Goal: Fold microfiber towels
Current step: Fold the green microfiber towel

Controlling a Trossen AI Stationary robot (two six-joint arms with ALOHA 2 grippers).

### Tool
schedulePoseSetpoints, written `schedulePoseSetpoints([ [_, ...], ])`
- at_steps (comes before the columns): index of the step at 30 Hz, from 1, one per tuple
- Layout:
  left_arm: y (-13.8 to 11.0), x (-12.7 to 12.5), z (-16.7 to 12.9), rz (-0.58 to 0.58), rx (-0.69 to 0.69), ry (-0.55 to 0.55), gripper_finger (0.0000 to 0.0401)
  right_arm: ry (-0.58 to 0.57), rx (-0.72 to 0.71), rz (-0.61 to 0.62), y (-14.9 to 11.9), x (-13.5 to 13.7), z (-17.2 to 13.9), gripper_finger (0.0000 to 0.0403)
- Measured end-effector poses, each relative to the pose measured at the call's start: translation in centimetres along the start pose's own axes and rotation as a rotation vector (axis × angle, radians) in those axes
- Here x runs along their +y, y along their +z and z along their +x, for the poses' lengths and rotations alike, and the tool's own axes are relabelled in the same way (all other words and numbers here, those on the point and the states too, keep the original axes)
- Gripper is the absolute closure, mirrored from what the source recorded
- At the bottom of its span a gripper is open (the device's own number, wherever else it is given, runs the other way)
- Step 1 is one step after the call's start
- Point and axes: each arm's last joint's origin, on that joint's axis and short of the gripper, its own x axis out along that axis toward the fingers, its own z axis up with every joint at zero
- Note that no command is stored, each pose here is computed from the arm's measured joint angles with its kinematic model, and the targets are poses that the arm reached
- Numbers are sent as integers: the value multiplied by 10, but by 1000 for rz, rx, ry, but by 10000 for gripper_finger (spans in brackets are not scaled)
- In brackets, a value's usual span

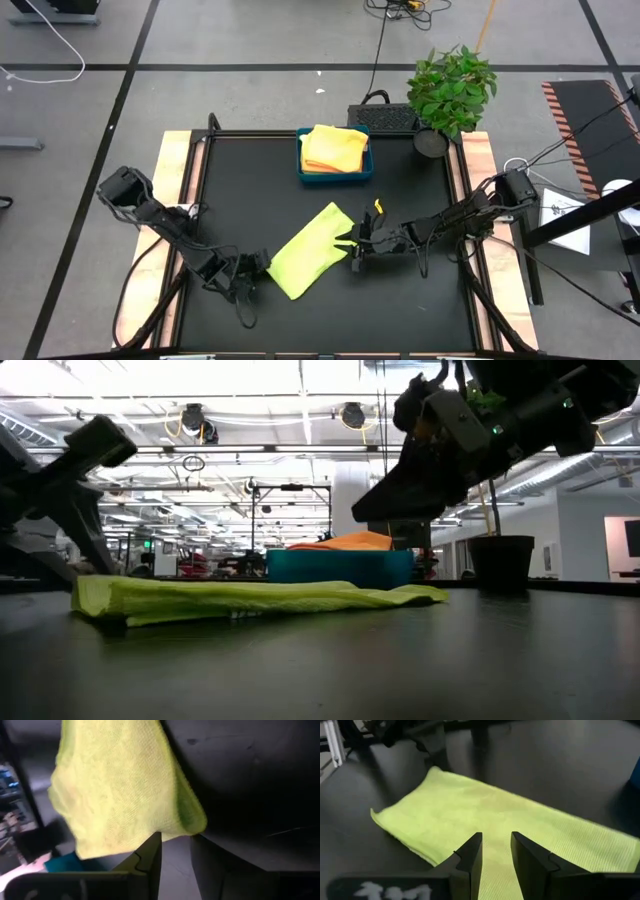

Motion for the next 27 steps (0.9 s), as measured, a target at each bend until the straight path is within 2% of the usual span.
schedulePoseSetpoints([
  [5,5,-4,-6,20,16,54,299,-3,16,16,-7,0,6,310],
  [15,19,-10,-13,-21,-64,89,299,11,-23,28,-5,1,7,310],
  [27,28,-24,4,27,-59,32,299,33,-48,32,-3,6,6,310],
])
